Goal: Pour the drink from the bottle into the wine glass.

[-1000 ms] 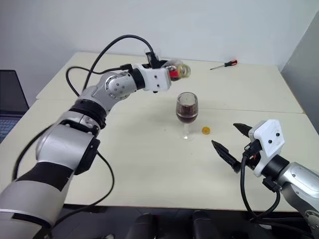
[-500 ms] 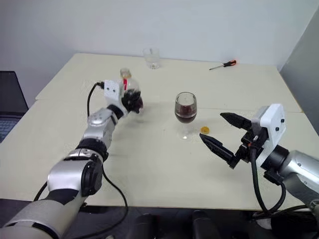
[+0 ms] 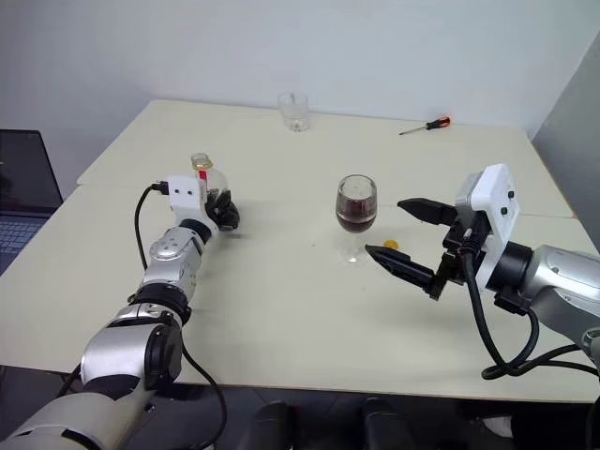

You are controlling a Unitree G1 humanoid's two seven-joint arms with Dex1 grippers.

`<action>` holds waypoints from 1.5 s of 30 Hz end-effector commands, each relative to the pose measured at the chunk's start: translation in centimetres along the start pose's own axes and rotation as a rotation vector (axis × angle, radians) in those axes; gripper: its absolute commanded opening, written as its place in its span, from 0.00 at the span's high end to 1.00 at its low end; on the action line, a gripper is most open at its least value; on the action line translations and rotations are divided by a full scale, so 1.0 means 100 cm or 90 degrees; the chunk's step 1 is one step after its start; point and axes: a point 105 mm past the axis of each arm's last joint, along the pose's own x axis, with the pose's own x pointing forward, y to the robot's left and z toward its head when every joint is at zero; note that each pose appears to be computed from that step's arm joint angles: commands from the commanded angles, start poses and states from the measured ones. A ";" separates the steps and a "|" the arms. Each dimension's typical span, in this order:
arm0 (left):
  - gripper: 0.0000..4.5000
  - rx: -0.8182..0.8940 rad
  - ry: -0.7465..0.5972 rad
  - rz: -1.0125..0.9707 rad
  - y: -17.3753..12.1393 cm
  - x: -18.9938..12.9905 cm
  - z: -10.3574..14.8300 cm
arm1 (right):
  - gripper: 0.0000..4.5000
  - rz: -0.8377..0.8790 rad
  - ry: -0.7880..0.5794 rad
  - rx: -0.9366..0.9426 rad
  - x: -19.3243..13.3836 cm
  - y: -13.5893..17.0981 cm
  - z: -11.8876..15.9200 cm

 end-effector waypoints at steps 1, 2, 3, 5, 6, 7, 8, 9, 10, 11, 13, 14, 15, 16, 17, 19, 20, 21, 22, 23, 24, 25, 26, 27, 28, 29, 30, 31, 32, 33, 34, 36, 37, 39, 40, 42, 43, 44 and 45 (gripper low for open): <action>0.66 0.000 0.000 0.019 0.007 -0.004 -0.003 | 0.00 0.004 -0.008 -0.028 0.000 -0.002 0.006; 0.60 -0.003 0.002 0.023 0.008 -0.004 -0.004 | 0.00 0.006 -0.007 -0.029 0.001 -0.002 0.006; 0.51 0.006 0.001 0.018 0.007 -0.004 -0.003 | 0.00 0.007 -0.009 -0.030 0.002 -0.002 0.006; 0.36 0.015 0.000 0.016 0.008 -0.005 -0.003 | 0.00 0.009 -0.015 -0.032 0.003 -0.003 0.007; 0.29 0.019 -0.001 0.014 0.009 -0.005 -0.002 | 0.00 0.010 -0.016 -0.033 0.004 -0.003 0.007; 0.22 0.018 -0.002 0.016 0.010 -0.006 -0.001 | 0.00 0.012 -0.017 -0.033 0.004 -0.003 0.007; 0.15 0.018 -0.002 0.016 0.010 -0.006 -0.001 | 0.00 0.013 -0.018 -0.033 0.005 -0.003 0.006; 0.06 0.022 -0.002 0.016 0.011 -0.006 0.000 | 0.00 0.014 -0.018 -0.034 0.005 -0.003 0.006; 0.01 0.025 -0.007 0.014 0.012 -0.006 0.002 | 0.00 0.015 -0.018 -0.035 0.005 -0.004 0.006; 0.00 0.027 -0.010 0.013 0.013 -0.006 0.004 | 0.00 0.017 -0.018 -0.036 0.006 -0.005 0.006; 0.00 0.030 -0.018 0.009 0.014 -0.007 0.008 | 0.00 0.019 -0.019 -0.038 0.006 -0.006 0.007; 0.00 0.030 -0.022 0.002 0.014 -0.008 0.010 | 0.00 0.021 -0.020 -0.039 0.006 -0.007 0.007; 0.00 0.034 -0.023 -0.009 0.012 -0.008 0.011 | 0.00 0.023 -0.021 -0.040 0.006 -0.008 0.007; 0.00 0.043 -0.022 -0.020 0.011 -0.009 0.012 | 0.00 0.026 -0.021 -0.040 0.006 -0.009 0.007; 0.00 0.050 -0.022 -0.033 0.009 -0.011 0.014 | 0.00 0.030 -0.019 -0.041 0.006 -0.009 0.007; 0.00 0.063 -0.030 -0.076 0.007 -0.017 0.025 | 0.00 0.040 -0.014 -0.045 0.005 -0.010 0.009; 0.00 0.068 -0.033 -0.094 0.006 -0.020 0.029 | 0.00 0.043 -0.013 -0.047 0.004 -0.011 0.010; 0.00 0.086 -0.023 -0.122 0.005 -0.025 0.032 | 0.00 0.045 -0.011 -0.048 0.003 -0.013 0.011; 0.00 0.081 -0.010 -0.172 0.000 -0.035 0.036 | 0.00 0.048 -0.005 -0.048 0.001 -0.016 0.010; 0.00 0.075 0.002 -0.208 -0.004 -0.042 0.039 | 0.00 0.050 0.000 -0.048 0.000 -0.018 0.010; 0.00 0.061 0.020 -0.242 -0.008 -0.051 0.040 | 0.00 0.051 0.009 -0.047 -0.001 -0.020 0.009; 0.00 0.054 0.024 -0.285 -0.008 -0.065 0.045 | 0.00 0.052 0.012 -0.046 -0.002 -0.023 0.009; 0.00 0.054 0.028 -0.311 -0.008 -0.075 0.048 | 0.00 0.052 0.012 -0.045 -0.003 -0.024 0.010; 0.00 0.052 0.036 -0.306 0.001 -0.081 0.051 | 0.00 0.051 0.014 -0.046 -0.003 -0.027 0.010; 0.00 0.051 0.041 -0.298 0.006 -0.084 0.054 | 0.00 0.051 0.014 -0.047 -0.004 -0.029 0.011; 0.00 0.056 0.047 -0.289 0.013 -0.087 0.057 | 0.00 0.054 0.017 -0.046 -0.004 -0.029 0.010; 0.00 0.060 0.050 -0.286 0.016 -0.090 0.059 | 0.00 0.056 0.018 -0.046 -0.004 -0.030 0.009; 0.00 0.068 0.068 -0.288 0.019 -0.092 0.058 | 0.00 0.063 0.021 -0.043 -0.004 -0.029 0.008; 0.00 0.071 0.083 -0.296 0.019 -0.096 0.058 | 0.00 0.072 0.024 -0.036 -0.004 -0.028 0.007; 0.00 0.096 0.096 -0.293 0.026 -0.098 0.059 | 0.00 0.082 0.029 -0.034 -0.003 -0.027 0.006; 0.00 0.110 0.100 -0.282 0.033 -0.099 0.062 | 0.00 0.086 0.031 -0.033 -0.003 -0.028 0.005; 0.00 0.108 0.081 -0.257 0.047 -0.098 0.076 | 0.00 0.086 0.033 -0.035 -0.003 -0.030 0.005; 0.00 0.106 0.067 -0.249 0.053 -0.097 0.085 | 0.00 0.084 0.034 -0.035 -0.004 -0.031 0.006; 0.00 0.125 0.050 -0.255 0.057 -0.096 0.103 | 0.00 0.084 0.039 -0.030 -0.006 -0.032 0.006; 0.00 0.135 0.051 -0.277 0.055 -0.097 0.109 | 0.00 0.087 0.042 -0.027 -0.008 -0.032 0.006; 0.00 0.141 0.048 -0.334 0.044 -0.101 0.120 | 0.00 0.091 0.049 -0.022 -0.012 -0.033 0.006; 0.00 0.136 0.042 -0.362 0.038 -0.103 0.127 | 0.00 0.092 0.052 -0.019 -0.014 -0.034 0.006; 0.00 0.134 0.032 -0.396 0.032 -0.106 0.139 | 0.00 0.088 0.056 -0.016 -0.018 -0.037 0.006; 0.00 0.132 0.027 -0.419 0.028 -0.109 0.146 | 0.00 0.085 0.058 -0.015 -0.021 -0.039 0.006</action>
